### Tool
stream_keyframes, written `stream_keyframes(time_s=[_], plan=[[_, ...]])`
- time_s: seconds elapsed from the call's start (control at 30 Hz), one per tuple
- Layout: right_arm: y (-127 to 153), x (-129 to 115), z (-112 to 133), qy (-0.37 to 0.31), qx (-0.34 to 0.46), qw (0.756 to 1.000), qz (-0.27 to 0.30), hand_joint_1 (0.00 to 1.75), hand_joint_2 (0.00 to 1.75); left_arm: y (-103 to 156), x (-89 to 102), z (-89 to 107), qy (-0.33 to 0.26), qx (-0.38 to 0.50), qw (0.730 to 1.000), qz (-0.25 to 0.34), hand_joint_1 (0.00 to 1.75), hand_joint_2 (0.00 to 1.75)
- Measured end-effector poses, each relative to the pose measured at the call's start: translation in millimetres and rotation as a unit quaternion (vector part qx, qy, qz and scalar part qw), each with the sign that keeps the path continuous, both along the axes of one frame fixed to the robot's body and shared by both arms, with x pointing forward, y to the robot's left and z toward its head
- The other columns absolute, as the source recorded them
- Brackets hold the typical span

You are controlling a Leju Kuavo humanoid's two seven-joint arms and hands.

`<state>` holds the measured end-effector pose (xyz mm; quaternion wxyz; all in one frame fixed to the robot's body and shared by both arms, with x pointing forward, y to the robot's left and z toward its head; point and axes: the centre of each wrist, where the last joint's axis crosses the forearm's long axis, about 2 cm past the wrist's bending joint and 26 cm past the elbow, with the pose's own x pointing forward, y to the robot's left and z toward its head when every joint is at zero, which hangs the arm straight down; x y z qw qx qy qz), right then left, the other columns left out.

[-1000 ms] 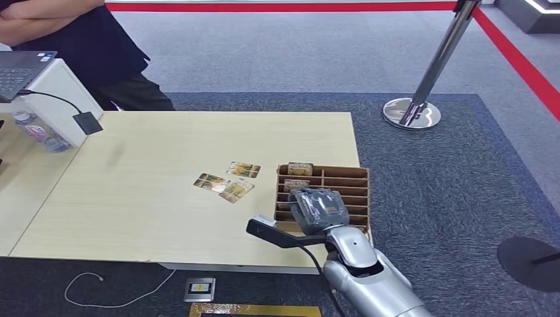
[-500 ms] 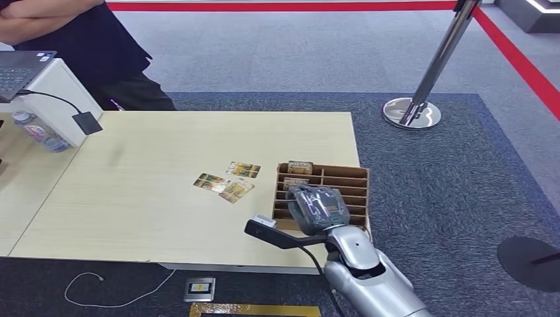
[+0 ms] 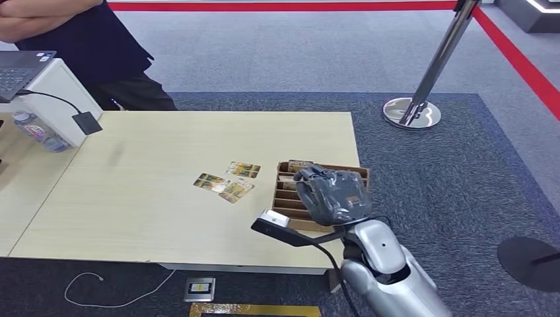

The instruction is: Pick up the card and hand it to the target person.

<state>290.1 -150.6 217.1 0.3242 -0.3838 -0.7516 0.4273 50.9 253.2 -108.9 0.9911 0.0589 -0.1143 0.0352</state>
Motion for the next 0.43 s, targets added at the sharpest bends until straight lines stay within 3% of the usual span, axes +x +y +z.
stream_keyframes(time_s=[0.1,0.27,0.43], plan=[[12,13,7,0.001,-0.012,1.000,0.026,1.75,1.75,0,0.0,0.0,-0.001,0.000,1.000,-0.003,0.00,0.00],[62,60,37,0.017,-0.032,0.996,0.079,1.75,1.75,1,2.1,0.2,-0.006,0.001,1.000,-0.013,0.00,0.00],[99,75,66,0.018,-0.040,0.994,0.105,1.75,1.75,2,3.5,0.3,-0.007,0.002,1.000,-0.018,0.00,0.00]])
